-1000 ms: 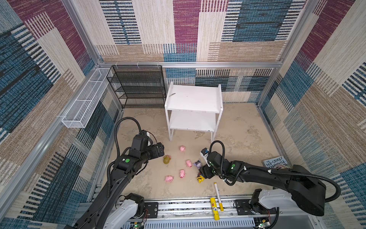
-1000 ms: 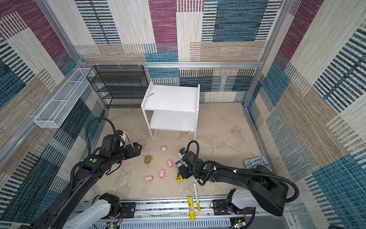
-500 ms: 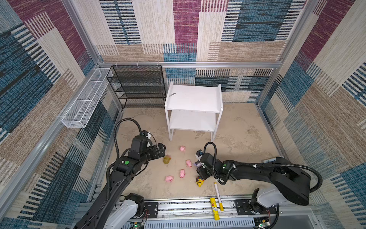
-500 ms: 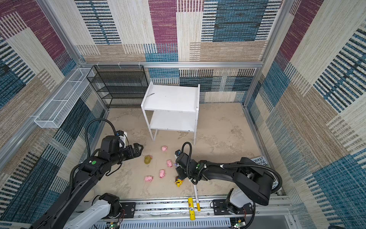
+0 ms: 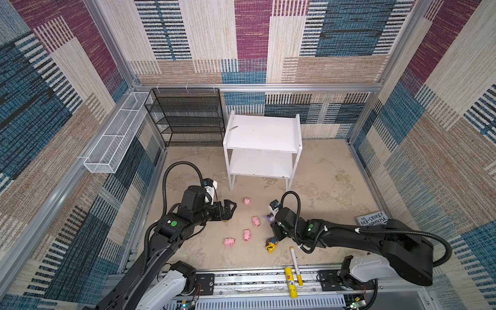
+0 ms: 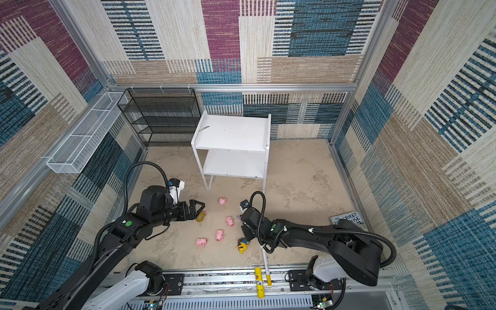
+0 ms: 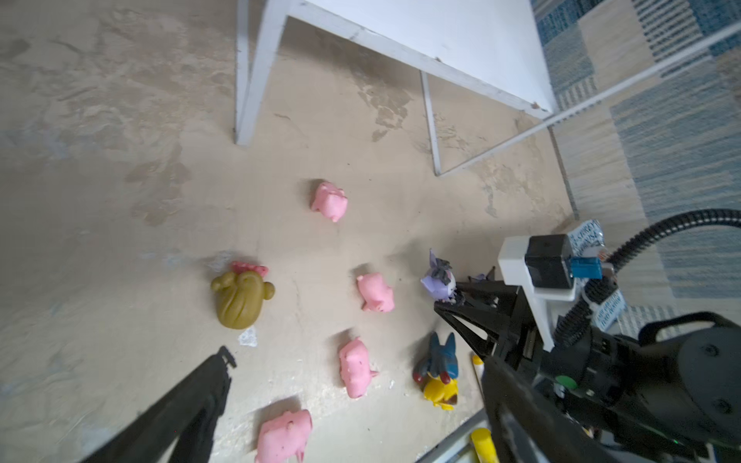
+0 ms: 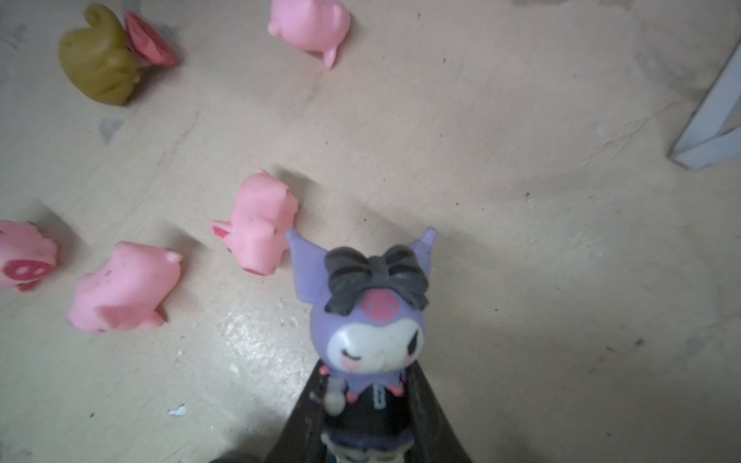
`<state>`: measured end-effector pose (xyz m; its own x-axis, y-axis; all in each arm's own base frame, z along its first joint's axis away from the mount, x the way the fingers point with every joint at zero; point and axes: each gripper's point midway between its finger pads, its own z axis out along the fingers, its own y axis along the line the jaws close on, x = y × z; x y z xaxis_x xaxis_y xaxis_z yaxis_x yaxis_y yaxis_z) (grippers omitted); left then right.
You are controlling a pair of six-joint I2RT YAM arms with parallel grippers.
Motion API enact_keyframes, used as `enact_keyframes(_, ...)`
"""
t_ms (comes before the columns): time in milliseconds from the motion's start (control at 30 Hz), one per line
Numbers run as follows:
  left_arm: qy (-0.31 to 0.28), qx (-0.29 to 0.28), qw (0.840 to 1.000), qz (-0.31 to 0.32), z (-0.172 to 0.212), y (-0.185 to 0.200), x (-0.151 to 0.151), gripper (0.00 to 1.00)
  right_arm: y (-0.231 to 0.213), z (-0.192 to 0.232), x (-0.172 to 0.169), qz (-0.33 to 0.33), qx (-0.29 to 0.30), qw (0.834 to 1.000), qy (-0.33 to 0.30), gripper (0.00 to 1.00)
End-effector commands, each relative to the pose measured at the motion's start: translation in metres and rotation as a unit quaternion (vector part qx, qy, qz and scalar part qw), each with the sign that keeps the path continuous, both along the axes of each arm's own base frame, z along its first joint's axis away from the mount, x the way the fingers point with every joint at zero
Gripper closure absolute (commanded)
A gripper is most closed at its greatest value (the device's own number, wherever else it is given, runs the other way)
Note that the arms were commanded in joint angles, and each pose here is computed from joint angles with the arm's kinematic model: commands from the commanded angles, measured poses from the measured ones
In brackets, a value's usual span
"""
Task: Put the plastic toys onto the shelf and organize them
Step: 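Grasp the purple Kuromi figure with the right gripper and lift it, then bring the left gripper to the figure held by the right gripper and grasp it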
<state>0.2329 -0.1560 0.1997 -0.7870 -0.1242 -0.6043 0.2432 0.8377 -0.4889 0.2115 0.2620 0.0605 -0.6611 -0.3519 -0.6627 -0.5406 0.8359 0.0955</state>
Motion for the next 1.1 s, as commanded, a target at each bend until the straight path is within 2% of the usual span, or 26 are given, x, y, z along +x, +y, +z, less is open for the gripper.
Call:
enact_keyframes(0,-0.032,-0.03,0.997,-0.07,0.022,-0.029,-0.006,0.01,0.006,0.037,0.007,0.007,0.059,0.996,-0.064,0.75)
enact_keyframes(133,-0.047,-0.053,0.989,-0.133,0.042,-0.063,-0.018,0.01,0.002,0.084,0.002,0.016,0.131,0.983,-0.124,0.78)
enact_keyframes(300,-0.048,-0.07,0.983,-0.163,0.055,-0.101,-0.025,0.01,-0.004,0.127,-0.007,0.029,0.187,0.966,-0.178,0.79)
enact_keyframes(467,-0.046,-0.064,0.981,-0.179,0.06,-0.134,-0.027,0.02,-0.003,0.151,-0.017,0.05,0.215,0.952,-0.212,0.8)
enact_keyframes(633,-0.048,-0.058,0.978,-0.192,0.066,-0.159,-0.028,0.09,-0.001,0.163,-0.021,0.051,0.22,0.947,-0.229,0.8)
enact_keyframes(833,-0.04,-0.032,0.978,-0.201,0.058,-0.178,-0.032,0.2,0.0,0.175,-0.023,0.05,0.213,0.943,-0.251,0.8)
enact_keyframes(967,-0.037,-0.014,0.98,-0.195,0.056,-0.181,-0.03,0.35,-0.001,0.177,-0.023,0.047,0.208,0.942,-0.26,0.8)
enact_keyframes(1067,-0.039,-0.01,0.98,-0.193,0.058,-0.182,-0.029,0.51,-0.004,0.177,-0.023,0.039,0.203,0.941,-0.266,0.81)
